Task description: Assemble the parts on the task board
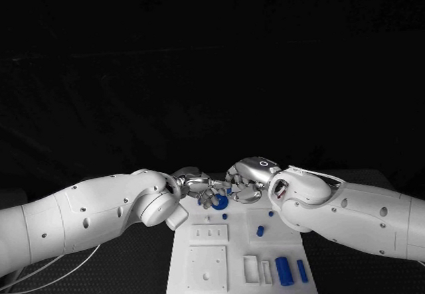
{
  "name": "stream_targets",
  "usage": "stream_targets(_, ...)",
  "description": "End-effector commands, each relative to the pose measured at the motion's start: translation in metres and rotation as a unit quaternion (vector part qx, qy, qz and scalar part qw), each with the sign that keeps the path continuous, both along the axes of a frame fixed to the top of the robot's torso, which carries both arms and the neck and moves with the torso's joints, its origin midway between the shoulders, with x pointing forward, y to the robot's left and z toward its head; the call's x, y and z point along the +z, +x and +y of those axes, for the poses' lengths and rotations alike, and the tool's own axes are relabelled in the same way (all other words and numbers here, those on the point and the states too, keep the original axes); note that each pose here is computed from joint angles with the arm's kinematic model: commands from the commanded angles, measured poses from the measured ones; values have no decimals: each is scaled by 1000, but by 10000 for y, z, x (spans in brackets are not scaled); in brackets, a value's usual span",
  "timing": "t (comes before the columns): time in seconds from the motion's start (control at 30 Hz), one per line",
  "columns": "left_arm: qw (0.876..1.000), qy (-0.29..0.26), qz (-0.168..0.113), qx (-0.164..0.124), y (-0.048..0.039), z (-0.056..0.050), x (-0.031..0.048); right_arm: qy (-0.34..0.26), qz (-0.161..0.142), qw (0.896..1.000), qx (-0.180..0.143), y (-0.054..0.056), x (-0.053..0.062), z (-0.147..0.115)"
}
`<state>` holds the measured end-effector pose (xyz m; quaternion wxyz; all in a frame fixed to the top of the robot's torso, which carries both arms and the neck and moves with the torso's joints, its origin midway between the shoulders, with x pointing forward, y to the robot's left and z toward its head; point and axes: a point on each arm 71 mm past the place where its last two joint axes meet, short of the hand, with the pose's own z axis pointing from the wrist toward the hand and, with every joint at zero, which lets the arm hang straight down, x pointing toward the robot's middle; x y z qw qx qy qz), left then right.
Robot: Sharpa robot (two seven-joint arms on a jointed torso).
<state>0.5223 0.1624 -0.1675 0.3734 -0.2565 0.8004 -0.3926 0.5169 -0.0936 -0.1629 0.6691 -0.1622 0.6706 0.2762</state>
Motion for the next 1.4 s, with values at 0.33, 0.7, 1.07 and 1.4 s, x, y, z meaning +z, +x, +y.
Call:
stream_targets(0.33,1000,6,6,-13,-14,-37,-7,-9,1,1000,10,-41,0,74)
stream_targets(0.7,1000,6,9,-20,-20,-61,-11,-14,7,1000,14,-48,-11,132)
stream_targets(1.07,1000,6,9,-22,-17,-71,-11,-16,9,1000,16,-51,-19,168)
stream_targets(1.4,1000,6,10,-23,-18,-65,-12,-17,11,1000,17,-48,-26,178)
